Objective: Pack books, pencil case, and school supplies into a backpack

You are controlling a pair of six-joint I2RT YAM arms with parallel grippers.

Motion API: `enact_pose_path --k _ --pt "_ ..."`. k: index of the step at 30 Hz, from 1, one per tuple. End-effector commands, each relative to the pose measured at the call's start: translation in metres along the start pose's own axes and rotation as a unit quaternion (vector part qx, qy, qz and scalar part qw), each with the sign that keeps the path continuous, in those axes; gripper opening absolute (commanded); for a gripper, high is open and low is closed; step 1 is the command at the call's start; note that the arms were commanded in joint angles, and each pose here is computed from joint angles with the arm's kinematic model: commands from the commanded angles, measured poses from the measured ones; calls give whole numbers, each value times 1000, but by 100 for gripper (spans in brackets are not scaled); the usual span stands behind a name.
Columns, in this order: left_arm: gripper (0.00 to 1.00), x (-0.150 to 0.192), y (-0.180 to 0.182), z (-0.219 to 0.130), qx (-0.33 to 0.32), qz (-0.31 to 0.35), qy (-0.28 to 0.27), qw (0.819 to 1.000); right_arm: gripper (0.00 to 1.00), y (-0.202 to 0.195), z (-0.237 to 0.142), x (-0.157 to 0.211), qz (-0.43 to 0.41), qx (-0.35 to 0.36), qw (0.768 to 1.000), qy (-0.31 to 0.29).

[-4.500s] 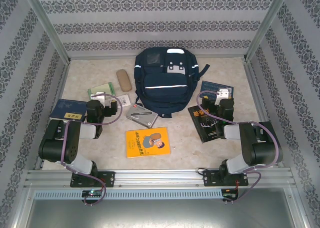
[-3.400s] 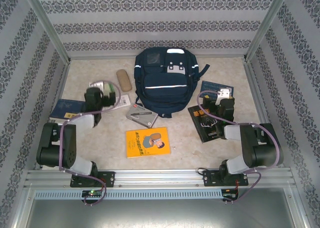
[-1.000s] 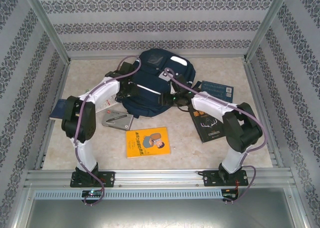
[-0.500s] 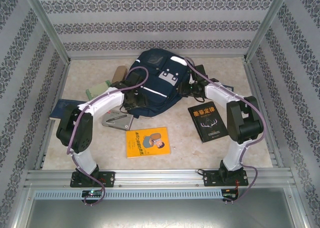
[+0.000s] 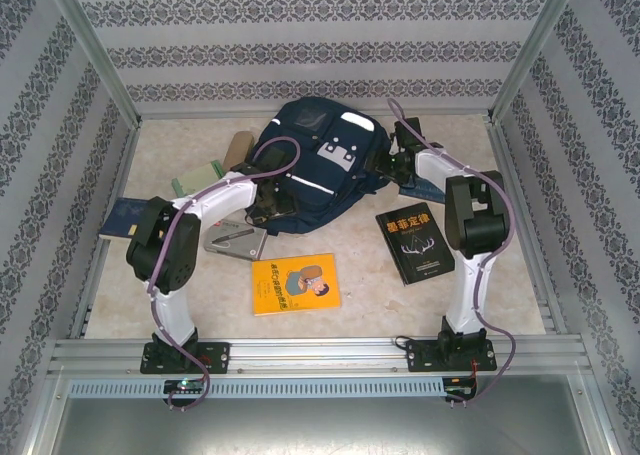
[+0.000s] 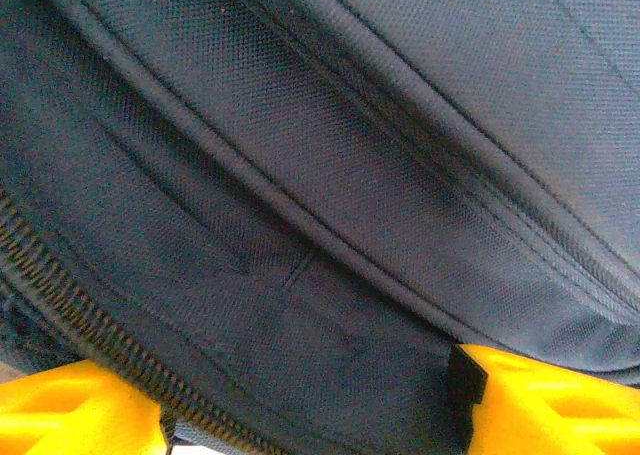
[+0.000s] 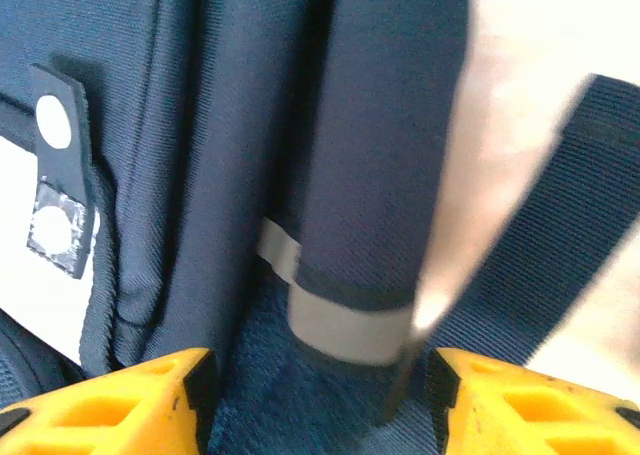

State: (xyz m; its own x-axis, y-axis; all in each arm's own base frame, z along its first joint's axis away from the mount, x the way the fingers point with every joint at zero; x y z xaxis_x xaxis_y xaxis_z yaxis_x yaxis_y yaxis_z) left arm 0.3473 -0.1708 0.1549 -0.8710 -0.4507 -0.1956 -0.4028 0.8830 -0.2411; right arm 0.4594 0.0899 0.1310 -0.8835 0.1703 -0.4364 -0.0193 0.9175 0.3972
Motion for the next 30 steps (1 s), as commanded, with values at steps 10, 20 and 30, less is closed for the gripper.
enact_pose_path --k 10,20,30 --pt "2 -17 -9 11 -44 16 -28 999 0 12 -3 -5 43 -65 997 -18" --pt "0 -66 -7 -9 -59 23 -78 995 0 34 -56 24 36 -85 995 -32" --pt "26 -107 -9 -17 -61 37 -108 992 0 82 -52 72 37 -116 993 3"
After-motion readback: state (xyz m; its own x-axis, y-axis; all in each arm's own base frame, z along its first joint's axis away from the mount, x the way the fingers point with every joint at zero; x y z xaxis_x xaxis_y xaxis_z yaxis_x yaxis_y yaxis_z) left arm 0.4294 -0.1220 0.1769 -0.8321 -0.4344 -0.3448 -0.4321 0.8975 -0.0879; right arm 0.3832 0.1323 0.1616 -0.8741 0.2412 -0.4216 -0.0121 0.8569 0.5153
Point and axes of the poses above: each hand's point on the last joint's axis, 136 mm out from that joint toward the fingers, its own z axis out along the fingers, its own y axis along the line the jaws close on, x = y × z, the point moved 10 cm from there along -z, back along the fingers, and after that the axes turned 11 degrees about -z, right-handed, at the moved point
